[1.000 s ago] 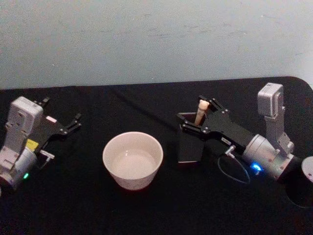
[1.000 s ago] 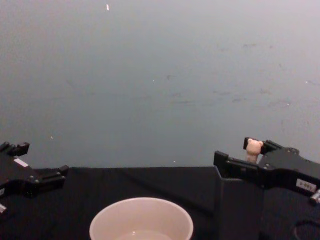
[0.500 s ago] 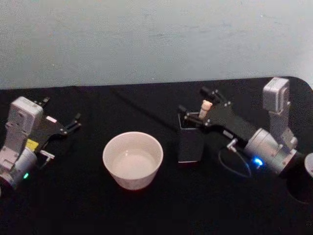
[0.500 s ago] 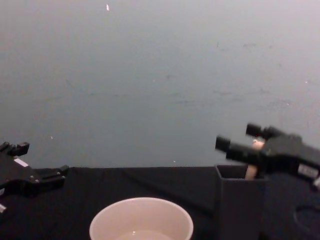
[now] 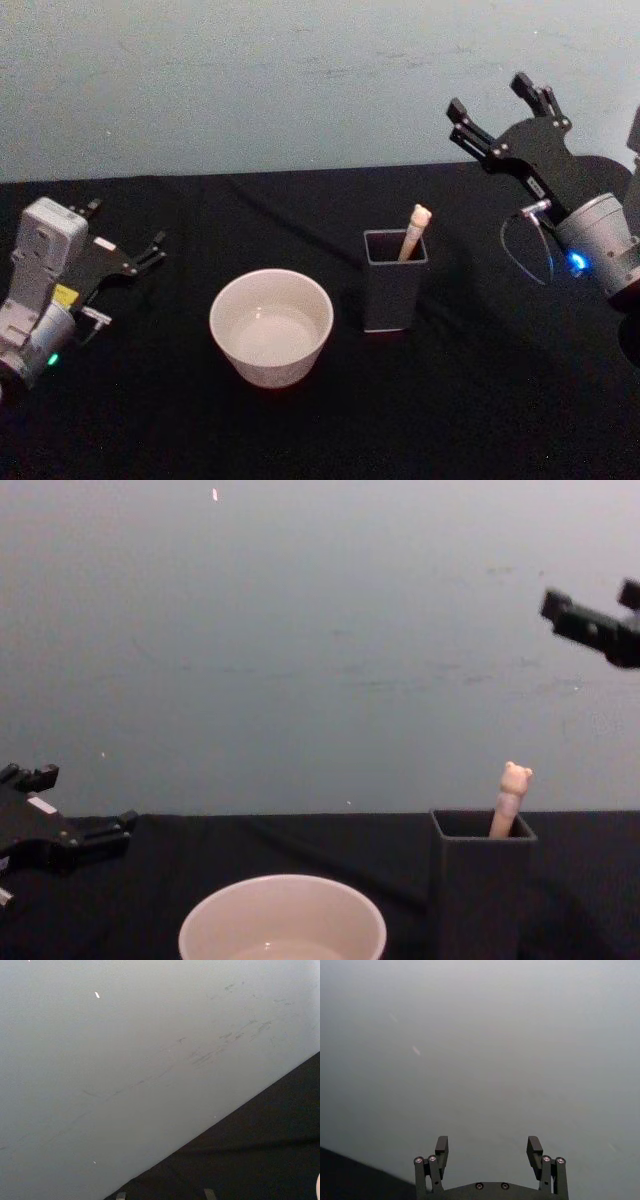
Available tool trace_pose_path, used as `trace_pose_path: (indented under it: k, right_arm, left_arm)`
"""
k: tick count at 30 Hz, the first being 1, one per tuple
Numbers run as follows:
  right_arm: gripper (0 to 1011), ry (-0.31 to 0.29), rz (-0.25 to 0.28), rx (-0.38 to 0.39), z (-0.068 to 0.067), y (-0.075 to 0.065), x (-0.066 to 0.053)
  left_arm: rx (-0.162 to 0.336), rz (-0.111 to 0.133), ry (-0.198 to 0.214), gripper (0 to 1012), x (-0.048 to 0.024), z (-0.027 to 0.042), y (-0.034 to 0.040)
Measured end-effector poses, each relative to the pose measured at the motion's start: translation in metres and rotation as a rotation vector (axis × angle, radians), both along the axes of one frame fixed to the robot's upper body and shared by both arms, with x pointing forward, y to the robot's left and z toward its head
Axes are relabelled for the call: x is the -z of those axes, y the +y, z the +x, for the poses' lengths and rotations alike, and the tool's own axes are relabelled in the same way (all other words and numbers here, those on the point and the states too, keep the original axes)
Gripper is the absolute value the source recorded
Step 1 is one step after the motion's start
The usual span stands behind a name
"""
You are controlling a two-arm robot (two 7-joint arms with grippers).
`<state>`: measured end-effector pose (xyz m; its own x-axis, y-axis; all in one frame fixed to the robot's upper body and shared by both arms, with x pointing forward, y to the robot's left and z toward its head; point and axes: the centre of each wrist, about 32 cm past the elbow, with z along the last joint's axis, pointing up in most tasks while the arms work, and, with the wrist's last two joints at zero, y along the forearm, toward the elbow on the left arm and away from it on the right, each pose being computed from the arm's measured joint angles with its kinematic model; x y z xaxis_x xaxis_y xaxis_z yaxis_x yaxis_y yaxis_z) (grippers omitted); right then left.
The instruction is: Pick up the stirring spoon with one hand, stir inside the cup, then place it back in its original position.
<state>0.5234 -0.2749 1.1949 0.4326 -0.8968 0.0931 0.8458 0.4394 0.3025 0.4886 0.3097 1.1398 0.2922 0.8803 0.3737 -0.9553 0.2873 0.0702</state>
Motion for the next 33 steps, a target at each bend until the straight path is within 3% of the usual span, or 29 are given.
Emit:
trace_pose_path:
  k: [4,7,14,20,33]
  right_arm:
    - [1002,0.113,-0.05,0.084,0.0,0.0,0.014]
    - [1002,0.188,-0.088,0.096,-0.001,0.002,0.027]
    - [1002,0.292,-0.145,0.083,-0.002,0.007,0.051]
    - [1002,0.328,-0.168,0.069,0.0,0.01,0.061]
    - [1002,0.363,-0.189,0.08,0.002,0.01,0.068]
  left_arm:
    - [0.0,0.0,0.0,1001,0.0,0.0,0.0]
    - [0.0,0.0,0.0,1001,0.0,0.0,0.0]
    - [0.0,0.0,0.0,1001,0.0,0.0,0.0]
    - [0.0,0.0,0.0,1001,0.0,0.0,0.0]
    - [0.0,0.0,0.0,1001,0.0,0.0,0.0]
